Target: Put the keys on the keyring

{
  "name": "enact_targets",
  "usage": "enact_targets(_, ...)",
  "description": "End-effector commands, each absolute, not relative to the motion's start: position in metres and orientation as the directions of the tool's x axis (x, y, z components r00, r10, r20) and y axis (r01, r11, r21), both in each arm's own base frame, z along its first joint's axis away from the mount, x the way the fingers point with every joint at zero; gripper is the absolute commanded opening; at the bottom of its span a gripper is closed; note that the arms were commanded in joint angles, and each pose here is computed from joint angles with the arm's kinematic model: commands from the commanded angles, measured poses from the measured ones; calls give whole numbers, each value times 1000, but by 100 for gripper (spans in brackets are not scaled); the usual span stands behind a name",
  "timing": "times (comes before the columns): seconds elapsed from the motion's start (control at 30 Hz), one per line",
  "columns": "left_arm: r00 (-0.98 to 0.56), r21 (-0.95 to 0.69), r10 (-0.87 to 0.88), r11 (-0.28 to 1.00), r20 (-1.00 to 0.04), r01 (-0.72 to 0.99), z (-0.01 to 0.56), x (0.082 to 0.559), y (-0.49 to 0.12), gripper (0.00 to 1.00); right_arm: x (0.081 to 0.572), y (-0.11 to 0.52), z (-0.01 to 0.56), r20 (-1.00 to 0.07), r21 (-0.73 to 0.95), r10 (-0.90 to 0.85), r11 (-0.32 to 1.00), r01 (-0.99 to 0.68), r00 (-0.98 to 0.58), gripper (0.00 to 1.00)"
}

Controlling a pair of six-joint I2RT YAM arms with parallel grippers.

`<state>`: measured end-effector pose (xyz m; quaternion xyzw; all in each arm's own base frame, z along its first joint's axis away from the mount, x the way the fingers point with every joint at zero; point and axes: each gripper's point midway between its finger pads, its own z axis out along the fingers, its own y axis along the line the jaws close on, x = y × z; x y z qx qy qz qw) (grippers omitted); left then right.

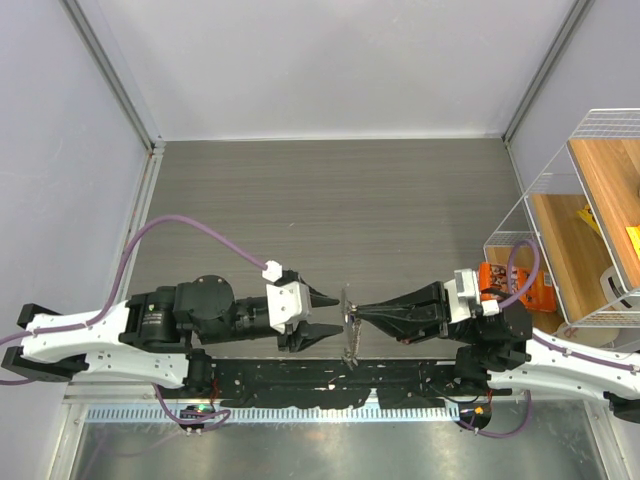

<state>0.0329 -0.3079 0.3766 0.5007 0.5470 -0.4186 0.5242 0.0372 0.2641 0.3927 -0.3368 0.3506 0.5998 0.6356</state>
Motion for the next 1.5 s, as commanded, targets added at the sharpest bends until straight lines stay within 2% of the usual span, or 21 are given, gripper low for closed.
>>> enact_targets(0.0, 83, 82, 1, 120, -997, 989, 408, 28, -309, 44, 26, 252, 426, -803, -35, 595, 16, -999, 38, 5)
enact_targets(0.53, 94, 94, 5, 70, -996, 993, 409, 20, -318, 26, 18, 252, 429, -808, -52, 589, -22, -998, 29, 5)
enact_targets(0.8, 94, 94, -3, 70, -996, 993, 412, 20, -318, 0, 17, 253, 430, -811, -53, 584, -32, -998, 25, 5)
enact_targets(1.47, 96, 95, -8, 73, -995, 993, 410, 20, -320, 0, 32, 247, 444, -706, -26, 707, 45, -999, 50, 6)
